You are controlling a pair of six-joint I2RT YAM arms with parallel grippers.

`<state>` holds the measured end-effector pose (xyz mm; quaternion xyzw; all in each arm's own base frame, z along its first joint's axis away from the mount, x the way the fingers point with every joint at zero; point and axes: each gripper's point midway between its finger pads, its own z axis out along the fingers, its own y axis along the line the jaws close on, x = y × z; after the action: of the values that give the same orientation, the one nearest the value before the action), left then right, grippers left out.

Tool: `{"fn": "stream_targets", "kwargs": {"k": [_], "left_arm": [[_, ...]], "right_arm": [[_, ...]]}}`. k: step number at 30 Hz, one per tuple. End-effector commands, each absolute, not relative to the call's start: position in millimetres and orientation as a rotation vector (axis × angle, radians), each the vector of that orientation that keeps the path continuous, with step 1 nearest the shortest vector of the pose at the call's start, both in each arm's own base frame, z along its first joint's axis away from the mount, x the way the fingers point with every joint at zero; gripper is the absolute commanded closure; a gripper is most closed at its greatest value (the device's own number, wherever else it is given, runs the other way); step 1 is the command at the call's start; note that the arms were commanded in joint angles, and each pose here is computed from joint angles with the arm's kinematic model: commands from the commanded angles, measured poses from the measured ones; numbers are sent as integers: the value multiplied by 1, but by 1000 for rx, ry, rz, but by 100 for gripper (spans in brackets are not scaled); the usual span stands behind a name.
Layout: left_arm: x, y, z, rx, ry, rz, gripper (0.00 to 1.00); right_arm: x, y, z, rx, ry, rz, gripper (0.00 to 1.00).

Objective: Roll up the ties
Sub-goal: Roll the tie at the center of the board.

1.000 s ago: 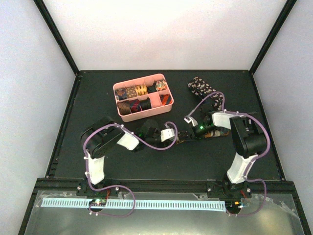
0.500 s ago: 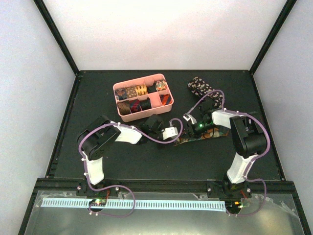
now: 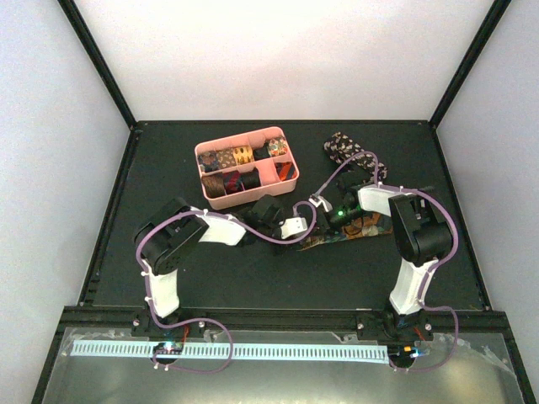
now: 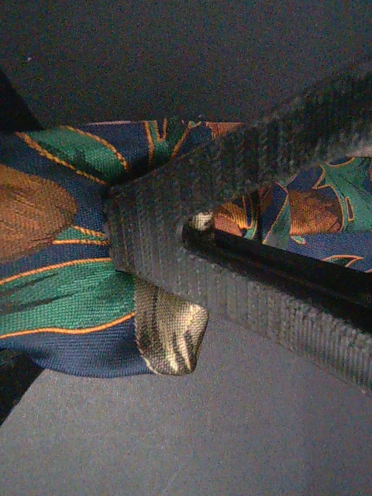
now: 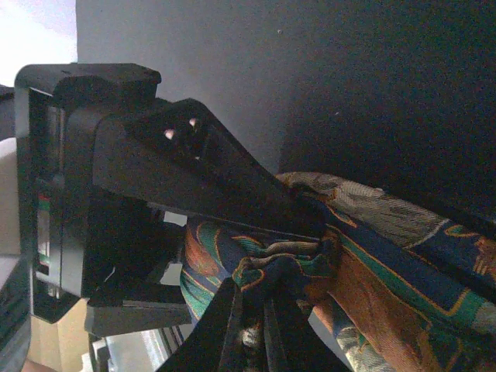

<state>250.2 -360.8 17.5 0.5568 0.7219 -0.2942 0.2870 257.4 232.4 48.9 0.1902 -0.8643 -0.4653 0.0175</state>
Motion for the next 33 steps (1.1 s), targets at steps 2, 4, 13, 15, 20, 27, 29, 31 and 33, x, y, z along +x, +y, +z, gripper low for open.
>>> {"fn": "stream_targets", "kwargs": {"k": [2, 4, 13, 15, 20, 27, 29, 31, 33], "left_arm": [[241, -333, -26, 1460, 2156, -741, 46], [250, -338, -8, 1393, 2085, -804, 34], [260, -350, 50, 1190, 1749, -950, 6], [258, -350, 49, 1159, 1729, -975, 3], [257, -357, 48, 1126, 1672, -994, 1], [264, -371, 50, 1112, 1622, -960, 2], [266, -375, 49, 1100, 1627, -954, 2], [268, -379, 49, 1087, 1633, -959, 3], [269, -382, 46, 1087, 1639, -961, 6]], "right_arm": [[255, 220, 22, 634, -2754, -1260, 98], [256, 215, 16, 638, -2781, -1212, 98], [258, 195, 1, 629, -2860, -1045, 98], [258, 190, -2, 591, -2862, -1017, 98], [260, 179, -10, 555, -2889, -938, 98], [260, 173, -15, 530, -2896, -904, 98], [259, 173, -15, 526, -2894, -907, 98], [259, 173, -15, 524, -2893, -908, 98], [258, 175, -13, 528, -2887, -922, 98]]}}
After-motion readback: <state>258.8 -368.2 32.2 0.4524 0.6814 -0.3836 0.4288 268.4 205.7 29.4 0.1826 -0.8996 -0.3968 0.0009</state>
